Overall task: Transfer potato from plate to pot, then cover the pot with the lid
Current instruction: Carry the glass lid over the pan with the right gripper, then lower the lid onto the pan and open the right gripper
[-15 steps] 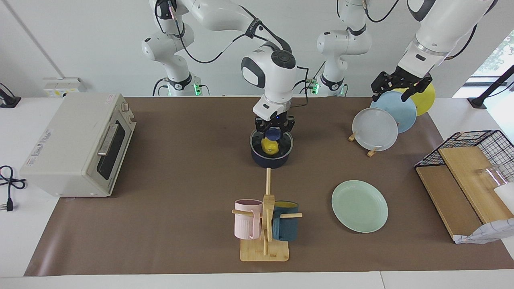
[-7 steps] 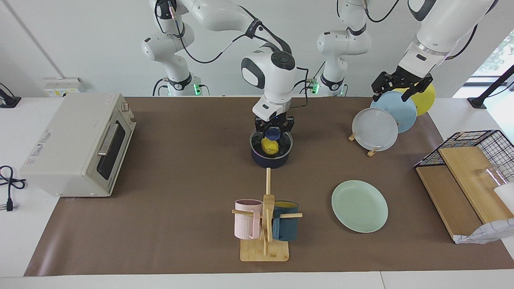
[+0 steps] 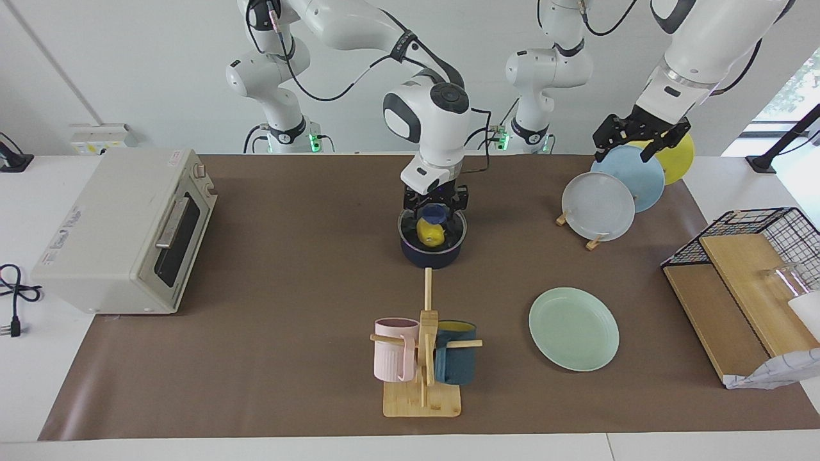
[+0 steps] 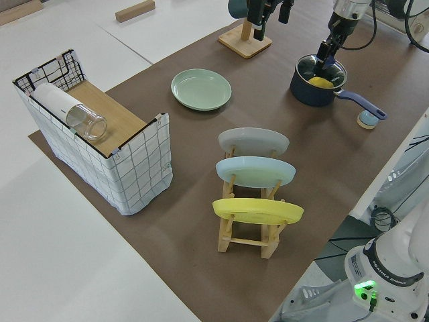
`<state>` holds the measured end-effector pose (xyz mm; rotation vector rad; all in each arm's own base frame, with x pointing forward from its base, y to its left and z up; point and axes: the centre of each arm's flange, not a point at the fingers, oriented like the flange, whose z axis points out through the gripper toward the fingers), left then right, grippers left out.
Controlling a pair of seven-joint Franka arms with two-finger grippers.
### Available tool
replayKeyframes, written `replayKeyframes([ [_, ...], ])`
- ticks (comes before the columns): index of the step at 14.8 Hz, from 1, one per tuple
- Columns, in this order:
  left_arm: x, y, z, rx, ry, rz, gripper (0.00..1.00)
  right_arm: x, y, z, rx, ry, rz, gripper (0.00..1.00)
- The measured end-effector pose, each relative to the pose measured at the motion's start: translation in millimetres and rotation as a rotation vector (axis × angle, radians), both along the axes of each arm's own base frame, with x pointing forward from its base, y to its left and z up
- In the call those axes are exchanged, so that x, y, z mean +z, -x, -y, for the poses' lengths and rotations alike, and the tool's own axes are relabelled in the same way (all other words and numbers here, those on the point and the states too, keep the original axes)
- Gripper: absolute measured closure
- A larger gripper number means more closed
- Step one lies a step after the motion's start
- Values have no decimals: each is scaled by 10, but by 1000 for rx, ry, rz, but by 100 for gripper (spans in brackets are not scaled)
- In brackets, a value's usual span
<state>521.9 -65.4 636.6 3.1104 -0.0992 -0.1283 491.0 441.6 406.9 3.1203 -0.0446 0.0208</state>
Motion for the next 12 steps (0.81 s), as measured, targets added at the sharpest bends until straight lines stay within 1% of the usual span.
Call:
replayKeyframes([
  [3,1,1,16,-3,0,1,0,130,-98,79,-19,-12,19,0],
  [5,1,0,12,-2,0,1,0,356,-277,302,-59,-21,33,0],
  [7,1,0,10,-2,0,1,0,703,-485,659,-72,-23,40,0],
  [10,1,0,9,-2,0,1,0,1297,-703,1328,-42,-3,18,0],
  [12,1,0,9,-2,0,1,0,1565,-798,1853,-11,9,-4,0],
])
